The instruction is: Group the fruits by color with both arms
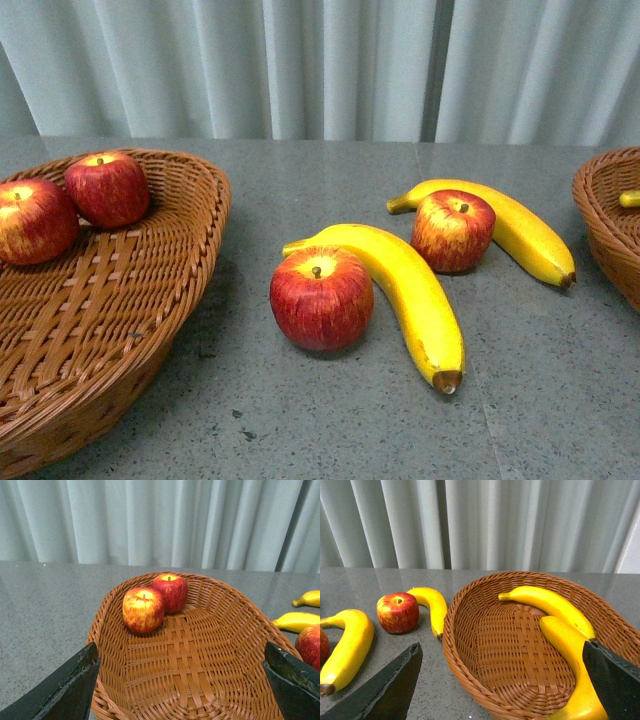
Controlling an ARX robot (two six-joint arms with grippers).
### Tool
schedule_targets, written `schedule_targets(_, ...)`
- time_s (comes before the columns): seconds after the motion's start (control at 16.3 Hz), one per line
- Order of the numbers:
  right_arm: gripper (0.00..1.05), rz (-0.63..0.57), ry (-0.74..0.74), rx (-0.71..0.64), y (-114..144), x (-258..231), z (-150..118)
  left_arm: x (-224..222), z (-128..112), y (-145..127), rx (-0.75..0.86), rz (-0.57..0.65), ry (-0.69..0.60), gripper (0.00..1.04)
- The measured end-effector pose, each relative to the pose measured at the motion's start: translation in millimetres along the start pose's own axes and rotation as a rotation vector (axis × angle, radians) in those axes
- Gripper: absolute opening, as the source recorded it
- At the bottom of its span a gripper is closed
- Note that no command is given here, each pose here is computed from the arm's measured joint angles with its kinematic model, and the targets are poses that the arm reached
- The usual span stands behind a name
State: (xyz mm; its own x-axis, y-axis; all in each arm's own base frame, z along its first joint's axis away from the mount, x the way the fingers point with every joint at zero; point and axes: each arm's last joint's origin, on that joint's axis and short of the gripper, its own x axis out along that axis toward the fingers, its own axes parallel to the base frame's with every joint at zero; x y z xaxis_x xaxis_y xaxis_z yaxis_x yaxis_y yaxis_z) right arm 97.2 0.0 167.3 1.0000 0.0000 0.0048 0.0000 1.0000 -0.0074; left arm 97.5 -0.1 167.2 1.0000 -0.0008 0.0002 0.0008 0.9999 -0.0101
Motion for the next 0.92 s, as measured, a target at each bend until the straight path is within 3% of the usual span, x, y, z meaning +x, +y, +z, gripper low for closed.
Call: schedule_targets(0.92,0.98,0.000,0.000,0.000,0.0,0.0,0.0,0.0,0.0,0.0,0.000,0.000,0.000,0.98)
